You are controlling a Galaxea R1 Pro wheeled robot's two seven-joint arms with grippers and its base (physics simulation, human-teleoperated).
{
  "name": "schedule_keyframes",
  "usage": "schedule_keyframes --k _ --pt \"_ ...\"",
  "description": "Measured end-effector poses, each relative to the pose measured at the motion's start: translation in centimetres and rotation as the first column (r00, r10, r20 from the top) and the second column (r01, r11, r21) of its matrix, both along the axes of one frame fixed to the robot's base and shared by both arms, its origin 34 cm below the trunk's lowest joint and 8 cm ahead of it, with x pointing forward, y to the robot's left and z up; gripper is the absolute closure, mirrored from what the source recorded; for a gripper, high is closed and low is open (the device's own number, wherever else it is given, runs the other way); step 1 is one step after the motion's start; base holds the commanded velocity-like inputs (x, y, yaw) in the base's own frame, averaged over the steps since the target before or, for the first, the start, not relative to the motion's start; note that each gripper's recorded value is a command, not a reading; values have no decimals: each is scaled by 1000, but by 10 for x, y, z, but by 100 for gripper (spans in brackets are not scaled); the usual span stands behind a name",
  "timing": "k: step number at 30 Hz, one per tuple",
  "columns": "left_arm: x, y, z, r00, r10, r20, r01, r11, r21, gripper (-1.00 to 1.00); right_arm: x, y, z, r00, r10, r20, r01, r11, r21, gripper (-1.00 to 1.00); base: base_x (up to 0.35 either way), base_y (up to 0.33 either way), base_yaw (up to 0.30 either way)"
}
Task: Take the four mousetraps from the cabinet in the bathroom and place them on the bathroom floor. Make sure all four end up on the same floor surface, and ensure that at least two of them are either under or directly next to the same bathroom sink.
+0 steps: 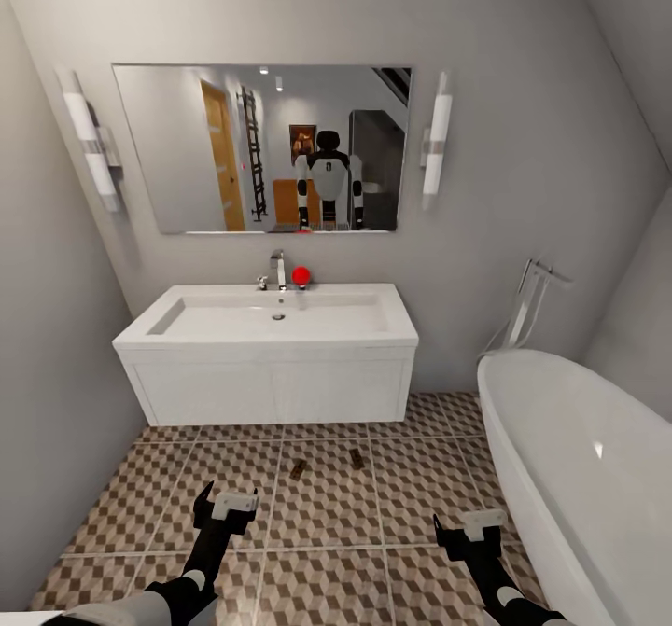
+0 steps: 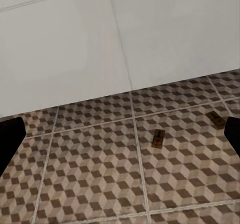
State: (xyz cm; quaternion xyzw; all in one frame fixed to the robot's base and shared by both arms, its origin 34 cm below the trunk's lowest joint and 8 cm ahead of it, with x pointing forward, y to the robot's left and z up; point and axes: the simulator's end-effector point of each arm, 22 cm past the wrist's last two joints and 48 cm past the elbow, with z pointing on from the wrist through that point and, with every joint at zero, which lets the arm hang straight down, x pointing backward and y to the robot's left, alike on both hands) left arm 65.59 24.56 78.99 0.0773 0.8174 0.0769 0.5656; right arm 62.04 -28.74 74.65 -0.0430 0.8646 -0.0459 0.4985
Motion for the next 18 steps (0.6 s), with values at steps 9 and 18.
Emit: schedule_keyframes --k 9,18 --pt "-3 0 8 1000 0 -1 0 1000 0 -100 -3 0 8 1000 0 0 0 1000 0 -100 0 0 0" --pt "-6 0 16 1000 1 0 -1 1000 0 -100 -6 0 16 1000 0 -1 0 1000 0 -100 0 0 0"
